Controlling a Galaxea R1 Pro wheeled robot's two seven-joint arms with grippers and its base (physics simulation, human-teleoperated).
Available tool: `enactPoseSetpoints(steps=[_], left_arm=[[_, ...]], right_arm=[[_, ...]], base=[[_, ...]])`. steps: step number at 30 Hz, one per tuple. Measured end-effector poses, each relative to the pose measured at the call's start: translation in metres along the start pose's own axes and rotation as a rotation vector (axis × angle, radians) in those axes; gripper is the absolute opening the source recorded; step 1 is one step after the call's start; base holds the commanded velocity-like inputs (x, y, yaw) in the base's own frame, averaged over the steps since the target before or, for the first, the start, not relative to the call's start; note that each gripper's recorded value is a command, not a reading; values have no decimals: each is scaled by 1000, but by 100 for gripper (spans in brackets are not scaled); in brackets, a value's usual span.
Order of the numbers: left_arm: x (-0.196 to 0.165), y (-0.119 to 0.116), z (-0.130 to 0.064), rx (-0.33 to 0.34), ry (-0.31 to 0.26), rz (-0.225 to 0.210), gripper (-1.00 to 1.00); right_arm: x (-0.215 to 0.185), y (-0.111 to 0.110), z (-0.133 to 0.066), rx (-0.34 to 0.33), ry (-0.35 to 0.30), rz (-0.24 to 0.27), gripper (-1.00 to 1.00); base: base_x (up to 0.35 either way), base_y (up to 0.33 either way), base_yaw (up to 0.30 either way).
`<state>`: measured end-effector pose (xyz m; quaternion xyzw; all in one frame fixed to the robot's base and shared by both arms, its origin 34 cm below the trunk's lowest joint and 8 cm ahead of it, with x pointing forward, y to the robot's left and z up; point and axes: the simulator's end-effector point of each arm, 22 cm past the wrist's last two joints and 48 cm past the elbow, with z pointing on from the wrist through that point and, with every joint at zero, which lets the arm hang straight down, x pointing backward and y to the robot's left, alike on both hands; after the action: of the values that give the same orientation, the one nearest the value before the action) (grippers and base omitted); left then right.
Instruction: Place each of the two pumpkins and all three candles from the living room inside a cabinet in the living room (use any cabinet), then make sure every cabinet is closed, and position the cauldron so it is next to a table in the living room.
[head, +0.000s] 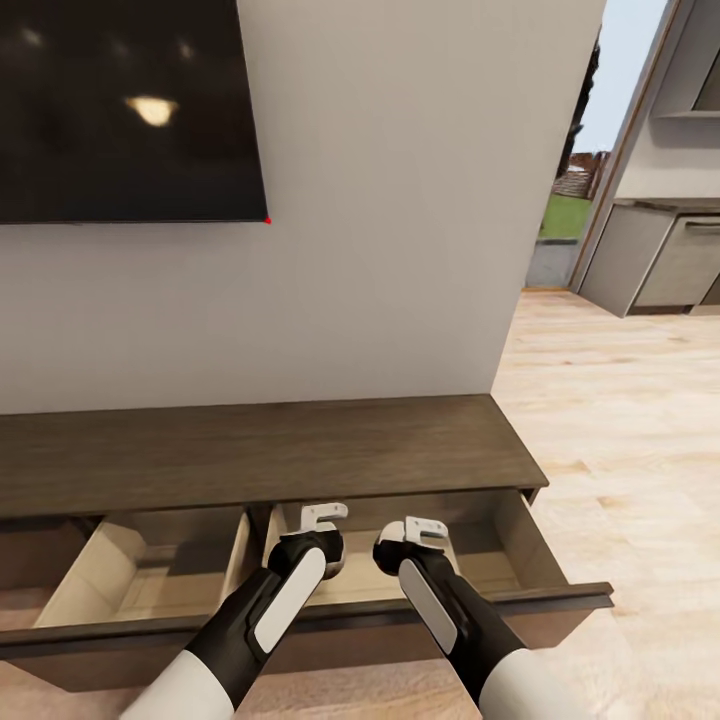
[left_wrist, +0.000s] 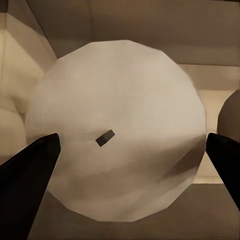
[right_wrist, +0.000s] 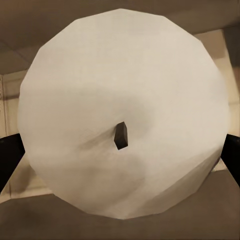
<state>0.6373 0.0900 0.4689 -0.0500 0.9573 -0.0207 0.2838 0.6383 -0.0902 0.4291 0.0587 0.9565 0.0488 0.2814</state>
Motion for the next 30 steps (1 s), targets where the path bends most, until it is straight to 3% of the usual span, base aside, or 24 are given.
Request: enactPoseSetpoints(steps=[7, 14, 30], left_arm=[[11, 2, 11, -2, -1, 1, -100], [23, 4, 22, -2, 0, -1, -100], [20, 1, 20, 8, -5, -9, -100]], right_arm=[[-7, 6, 2, -23, -37, 1, -100], [-1, 14, 3, -52, -17, -17, -100], [1, 14, 4, -53, -12, -18, -100]], base=[[0, 0, 0], [0, 0, 0], [44, 0, 0]])
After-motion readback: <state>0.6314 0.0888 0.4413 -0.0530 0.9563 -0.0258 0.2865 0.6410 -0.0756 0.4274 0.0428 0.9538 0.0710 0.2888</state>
